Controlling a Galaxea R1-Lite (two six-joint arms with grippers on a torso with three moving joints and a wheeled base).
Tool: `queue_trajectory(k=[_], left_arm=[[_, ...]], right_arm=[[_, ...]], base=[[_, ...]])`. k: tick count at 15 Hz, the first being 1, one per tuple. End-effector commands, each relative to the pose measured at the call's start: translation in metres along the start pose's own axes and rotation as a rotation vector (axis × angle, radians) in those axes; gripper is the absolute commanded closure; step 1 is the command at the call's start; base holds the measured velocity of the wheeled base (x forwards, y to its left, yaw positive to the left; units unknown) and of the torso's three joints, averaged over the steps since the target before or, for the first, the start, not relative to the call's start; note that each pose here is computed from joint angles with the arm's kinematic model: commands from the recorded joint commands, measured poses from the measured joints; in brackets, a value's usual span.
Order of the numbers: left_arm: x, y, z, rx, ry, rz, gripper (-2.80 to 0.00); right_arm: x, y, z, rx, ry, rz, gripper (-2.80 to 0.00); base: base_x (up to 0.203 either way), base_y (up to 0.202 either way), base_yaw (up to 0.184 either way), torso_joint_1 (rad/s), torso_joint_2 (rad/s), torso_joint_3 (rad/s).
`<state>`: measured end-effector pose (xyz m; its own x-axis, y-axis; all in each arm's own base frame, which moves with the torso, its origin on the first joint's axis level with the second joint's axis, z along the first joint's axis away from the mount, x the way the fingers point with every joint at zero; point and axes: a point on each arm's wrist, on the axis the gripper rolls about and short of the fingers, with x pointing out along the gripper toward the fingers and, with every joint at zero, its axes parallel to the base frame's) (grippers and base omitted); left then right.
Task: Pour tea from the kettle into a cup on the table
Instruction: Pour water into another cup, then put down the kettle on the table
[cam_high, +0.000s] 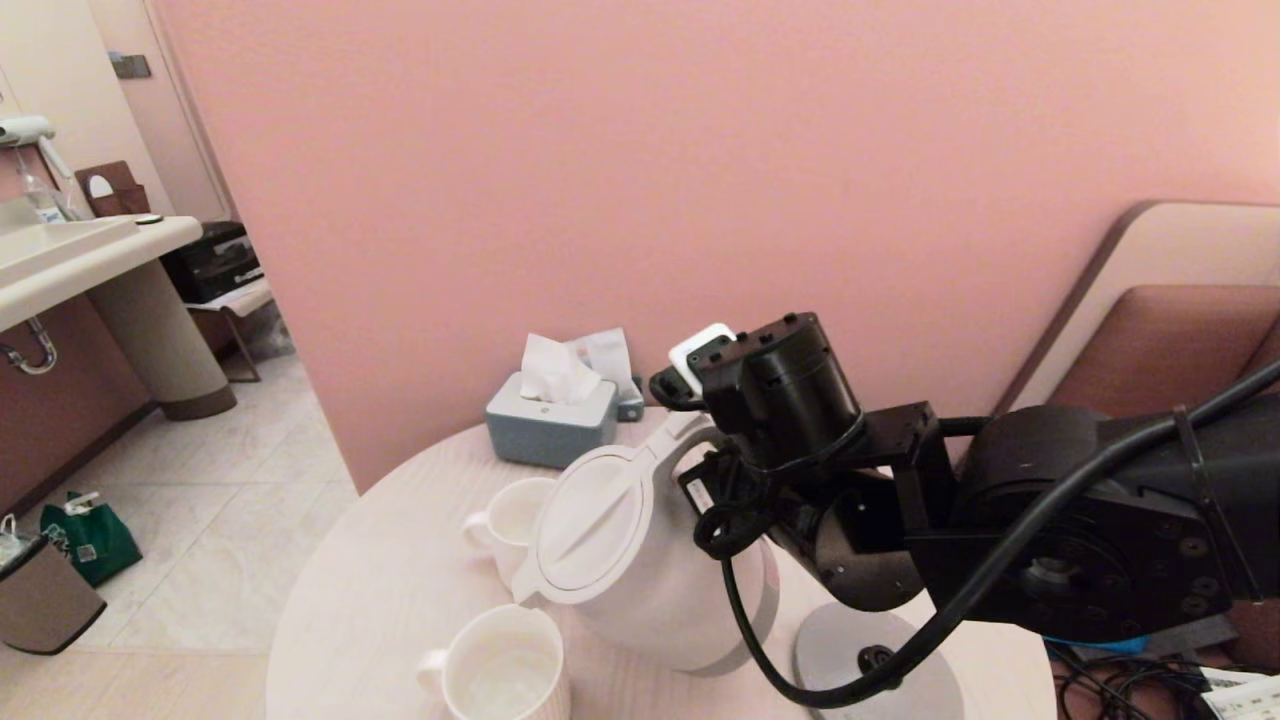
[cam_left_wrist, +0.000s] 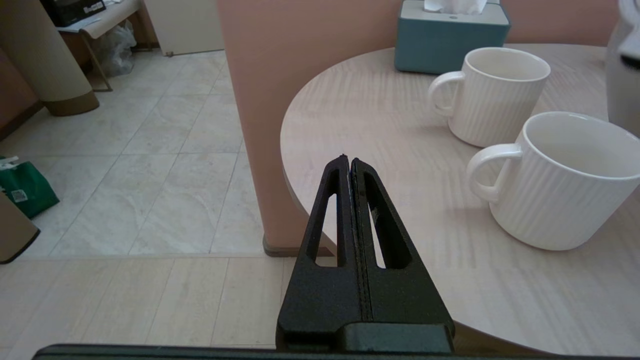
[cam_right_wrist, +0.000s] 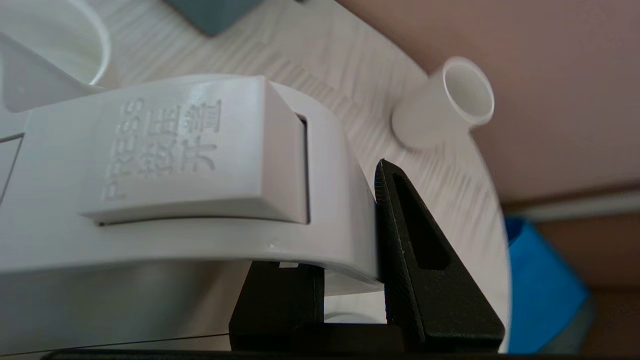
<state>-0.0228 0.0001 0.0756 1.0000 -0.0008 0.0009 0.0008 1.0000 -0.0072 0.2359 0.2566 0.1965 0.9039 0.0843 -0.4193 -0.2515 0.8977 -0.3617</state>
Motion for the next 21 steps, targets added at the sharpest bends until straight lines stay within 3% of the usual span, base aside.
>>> queue_trajectory(k=[1, 3, 6, 9, 21], left_arm=[[0.0, 0.0, 0.0, 0.0, -0.001, 0.001, 0.0], [0.0, 0.0, 0.0, 0.0, -0.001, 0.001, 0.0], [0.0, 0.0, 0.0, 0.0, 0.0, 0.001, 0.0], [0.0, 0.0, 0.0, 0.0, 0.001, 0.001, 0.0], [0.0, 0.0, 0.0, 0.0, 0.001, 0.001, 0.0]], right_arm=[[-0.002, -0.009, -0.005, 0.052, 0.01, -0.017, 0.0], [-0.007, -0.021, -0.013, 0.125, 0.024, -0.014, 0.0], [-0.016, -0.048, -0.019, 0.347, 0.028, 0.003, 0.0], [-0.026, -0.069, -0.035, 0.456, 0.036, 0.001, 0.0], [-0.07, -0.137, -0.113, 0.635, -0.032, -0.161, 0.0]], base=[[0.0, 0.0, 0.0, 0.0, 0.0, 0.0], [0.0, 0.0, 0.0, 0.0, 0.0, 0.0], [0.0, 0.0, 0.0, 0.0, 0.0, 0.0], [0.0, 0.0, 0.0, 0.0, 0.0, 0.0], [0.0, 0.0, 0.0, 0.0, 0.0, 0.0]])
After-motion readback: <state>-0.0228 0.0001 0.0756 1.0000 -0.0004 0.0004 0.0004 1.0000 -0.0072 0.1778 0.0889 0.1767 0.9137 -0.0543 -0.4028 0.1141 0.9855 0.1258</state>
